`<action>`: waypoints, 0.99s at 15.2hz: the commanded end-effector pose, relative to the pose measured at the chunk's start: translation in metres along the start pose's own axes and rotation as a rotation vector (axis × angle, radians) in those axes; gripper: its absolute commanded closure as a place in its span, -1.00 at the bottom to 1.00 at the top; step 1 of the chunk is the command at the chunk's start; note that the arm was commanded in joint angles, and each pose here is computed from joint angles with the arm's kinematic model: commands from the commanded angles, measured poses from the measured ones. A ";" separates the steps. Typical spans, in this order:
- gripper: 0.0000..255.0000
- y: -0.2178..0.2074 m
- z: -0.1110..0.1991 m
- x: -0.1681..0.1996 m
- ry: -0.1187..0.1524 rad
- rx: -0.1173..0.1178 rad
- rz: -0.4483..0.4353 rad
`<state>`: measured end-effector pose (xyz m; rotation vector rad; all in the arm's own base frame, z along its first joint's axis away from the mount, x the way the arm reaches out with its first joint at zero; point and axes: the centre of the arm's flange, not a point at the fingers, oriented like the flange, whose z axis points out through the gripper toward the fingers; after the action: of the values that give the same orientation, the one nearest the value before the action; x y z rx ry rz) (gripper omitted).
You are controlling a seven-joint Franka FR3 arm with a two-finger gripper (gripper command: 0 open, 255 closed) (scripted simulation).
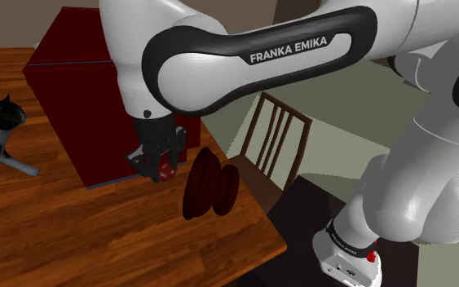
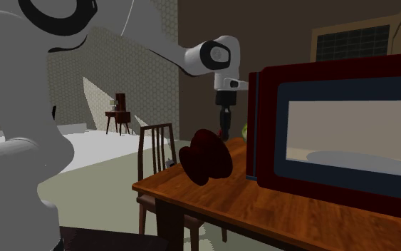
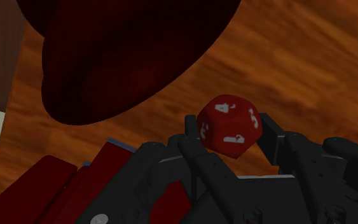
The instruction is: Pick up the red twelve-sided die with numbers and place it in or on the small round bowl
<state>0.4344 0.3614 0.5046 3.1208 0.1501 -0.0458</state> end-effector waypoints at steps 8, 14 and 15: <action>1.00 0.001 -0.044 -0.002 0.000 0.000 0.000; 1.00 0.049 -0.043 -0.065 0.000 0.000 0.000; 1.00 0.057 -0.043 -0.075 0.000 0.000 0.000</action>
<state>0.3755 0.3106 0.5513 3.1190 0.1502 -0.0462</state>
